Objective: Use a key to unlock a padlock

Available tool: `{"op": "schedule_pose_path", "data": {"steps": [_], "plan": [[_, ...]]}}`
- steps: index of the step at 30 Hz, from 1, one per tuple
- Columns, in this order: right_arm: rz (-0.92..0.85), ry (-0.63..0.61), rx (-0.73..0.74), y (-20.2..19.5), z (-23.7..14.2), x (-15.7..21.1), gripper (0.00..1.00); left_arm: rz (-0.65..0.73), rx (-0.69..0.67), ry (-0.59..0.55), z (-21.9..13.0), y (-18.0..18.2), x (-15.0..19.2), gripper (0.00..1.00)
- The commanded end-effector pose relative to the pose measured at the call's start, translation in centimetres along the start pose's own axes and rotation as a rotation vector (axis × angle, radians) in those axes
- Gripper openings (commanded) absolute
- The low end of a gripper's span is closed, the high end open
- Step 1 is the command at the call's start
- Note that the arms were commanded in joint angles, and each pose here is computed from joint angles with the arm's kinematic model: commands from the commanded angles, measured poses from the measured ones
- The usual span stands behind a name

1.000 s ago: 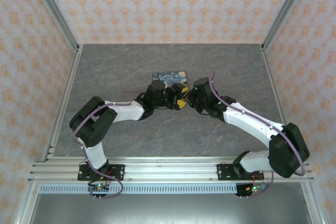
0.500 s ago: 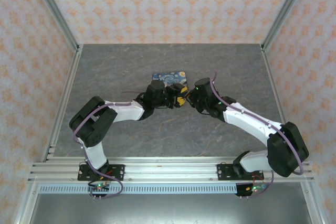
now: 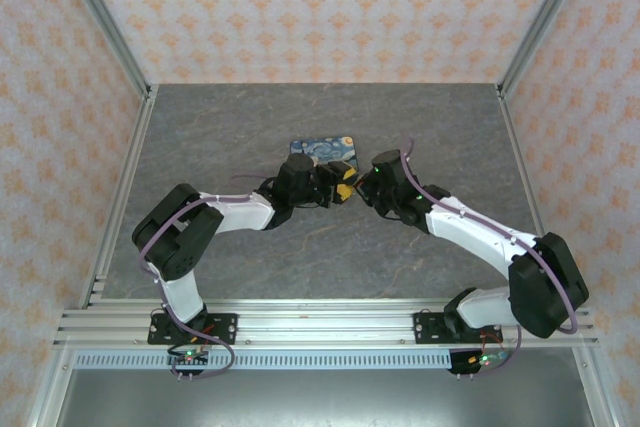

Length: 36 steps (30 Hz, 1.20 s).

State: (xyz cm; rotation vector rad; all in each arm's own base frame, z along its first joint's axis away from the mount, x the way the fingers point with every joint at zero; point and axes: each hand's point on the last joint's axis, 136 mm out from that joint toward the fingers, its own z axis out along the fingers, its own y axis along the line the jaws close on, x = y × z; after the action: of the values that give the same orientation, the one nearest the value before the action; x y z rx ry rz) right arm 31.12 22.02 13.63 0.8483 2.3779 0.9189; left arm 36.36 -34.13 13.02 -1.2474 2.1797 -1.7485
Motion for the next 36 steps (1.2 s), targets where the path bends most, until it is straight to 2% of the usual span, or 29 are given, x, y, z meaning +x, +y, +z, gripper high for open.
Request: {"op": "schedule_pose_path", "data": {"steps": [1, 15, 36], "plan": [[0.014, -0.030, -0.018, 0.0, -0.6, -0.6, 0.00, 0.019, -0.023, -0.028, 0.0, 1.1, -0.5, 0.42], [0.013, -0.030, -0.017, -0.3, -0.6, -0.8, 0.00, 0.025, -0.060, -0.038, 0.2, 2.4, -1.0, 0.32], [0.017, -0.027, -0.015, -0.5, -0.4, -0.8, 0.00, 0.033, -0.077, -0.037, 0.6, 2.8, -1.1, 0.03]]}}
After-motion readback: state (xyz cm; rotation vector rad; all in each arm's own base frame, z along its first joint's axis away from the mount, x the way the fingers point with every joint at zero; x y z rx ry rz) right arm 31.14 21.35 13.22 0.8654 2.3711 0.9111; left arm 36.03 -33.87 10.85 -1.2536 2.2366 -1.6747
